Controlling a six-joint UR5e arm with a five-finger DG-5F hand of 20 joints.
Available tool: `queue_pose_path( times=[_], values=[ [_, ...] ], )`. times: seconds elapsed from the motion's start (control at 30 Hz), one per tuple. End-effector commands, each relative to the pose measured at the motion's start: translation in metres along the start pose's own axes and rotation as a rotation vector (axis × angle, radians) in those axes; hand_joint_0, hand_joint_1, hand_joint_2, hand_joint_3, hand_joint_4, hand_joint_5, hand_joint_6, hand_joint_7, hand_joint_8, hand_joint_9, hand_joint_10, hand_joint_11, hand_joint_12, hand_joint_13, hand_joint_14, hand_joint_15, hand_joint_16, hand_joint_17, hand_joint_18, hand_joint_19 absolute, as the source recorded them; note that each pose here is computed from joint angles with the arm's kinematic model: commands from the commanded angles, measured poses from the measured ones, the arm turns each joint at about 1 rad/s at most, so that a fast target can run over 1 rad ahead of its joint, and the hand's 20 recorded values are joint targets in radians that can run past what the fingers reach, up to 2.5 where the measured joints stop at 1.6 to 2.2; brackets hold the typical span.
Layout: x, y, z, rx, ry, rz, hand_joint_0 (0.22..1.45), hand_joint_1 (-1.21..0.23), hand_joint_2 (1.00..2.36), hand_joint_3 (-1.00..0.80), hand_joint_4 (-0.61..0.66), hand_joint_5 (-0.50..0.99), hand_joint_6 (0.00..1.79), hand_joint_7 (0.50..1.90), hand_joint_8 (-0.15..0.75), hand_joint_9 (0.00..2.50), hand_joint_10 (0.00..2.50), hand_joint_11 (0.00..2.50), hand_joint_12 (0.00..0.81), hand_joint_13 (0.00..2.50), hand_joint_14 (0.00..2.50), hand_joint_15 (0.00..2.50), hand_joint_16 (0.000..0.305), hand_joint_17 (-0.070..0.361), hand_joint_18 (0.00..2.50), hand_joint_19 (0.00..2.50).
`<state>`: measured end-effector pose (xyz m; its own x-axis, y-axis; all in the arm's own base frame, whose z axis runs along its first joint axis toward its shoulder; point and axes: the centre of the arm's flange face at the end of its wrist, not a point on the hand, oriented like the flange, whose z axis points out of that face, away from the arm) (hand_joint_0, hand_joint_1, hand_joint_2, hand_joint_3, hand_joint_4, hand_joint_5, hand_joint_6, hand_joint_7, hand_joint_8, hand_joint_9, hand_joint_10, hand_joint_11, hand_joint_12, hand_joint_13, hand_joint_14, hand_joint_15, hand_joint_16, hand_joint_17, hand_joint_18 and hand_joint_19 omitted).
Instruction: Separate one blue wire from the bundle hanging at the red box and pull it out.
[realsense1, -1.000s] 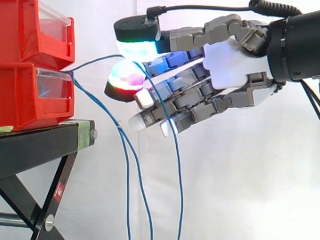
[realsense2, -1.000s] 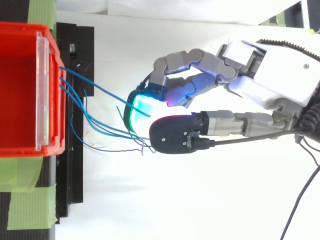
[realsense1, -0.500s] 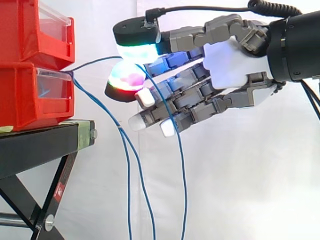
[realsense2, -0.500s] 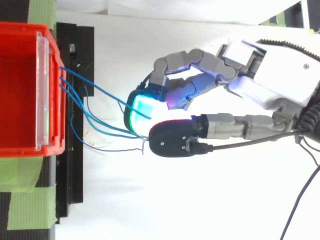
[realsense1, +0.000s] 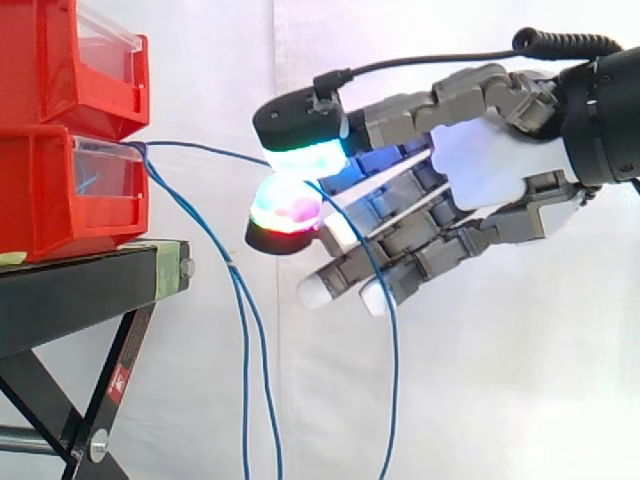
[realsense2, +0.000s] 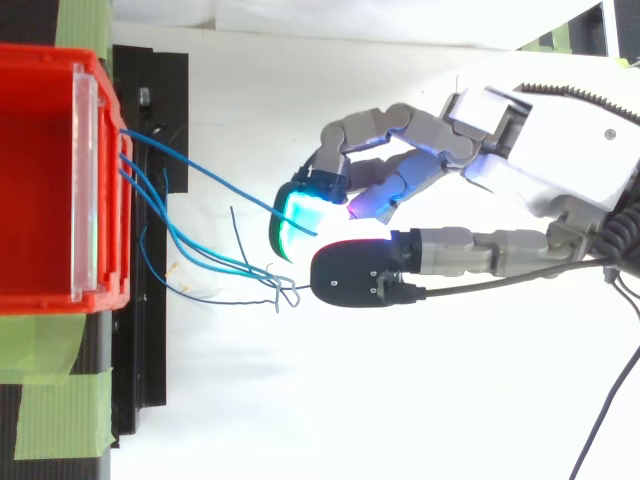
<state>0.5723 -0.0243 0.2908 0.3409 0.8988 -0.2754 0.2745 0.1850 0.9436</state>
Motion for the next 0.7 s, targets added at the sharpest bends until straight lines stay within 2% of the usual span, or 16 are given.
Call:
queue_pose_path(
  times=[0.0, 0.2, 0.5, 0.67],
  values=[
    [-0.003, -0.004, -0.004, 0.039, 0.001, 0.013, 0.60, -0.78, 1.03, 0.06, -0.13, -0.12, 0.81, 1.12, 0.232, 1.06, 0.02, 1.21, 0.320, 0.66, 0.02, 0.64, 0.040, 0.090, 0.72, 0.79],
    [-0.008, -0.010, -0.013, 0.112, 0.005, 0.031, 0.60, -0.77, 1.03, 0.06, -0.13, -0.12, 0.81, 1.14, 0.239, 1.06, 0.02, 1.20, 0.321, 0.66, 0.02, 0.64, 0.040, 0.090, 0.72, 0.79],
    [-0.014, 0.002, -0.027, 0.133, 0.012, 0.011, 0.60, -0.77, 1.03, 0.05, -0.12, -0.12, 0.81, 1.14, 0.244, 1.03, 0.02, 1.19, 0.318, 0.67, 0.02, 0.64, 0.039, 0.088, 0.72, 0.78],
    [-0.016, 0.001, -0.035, 0.143, 0.009, -0.004, 0.60, -0.77, 1.03, 0.05, -0.11, -0.12, 0.81, 1.14, 0.248, 1.03, 0.02, 1.21, 0.315, 0.67, 0.02, 0.66, 0.039, 0.087, 0.72, 0.78]
  ],
)
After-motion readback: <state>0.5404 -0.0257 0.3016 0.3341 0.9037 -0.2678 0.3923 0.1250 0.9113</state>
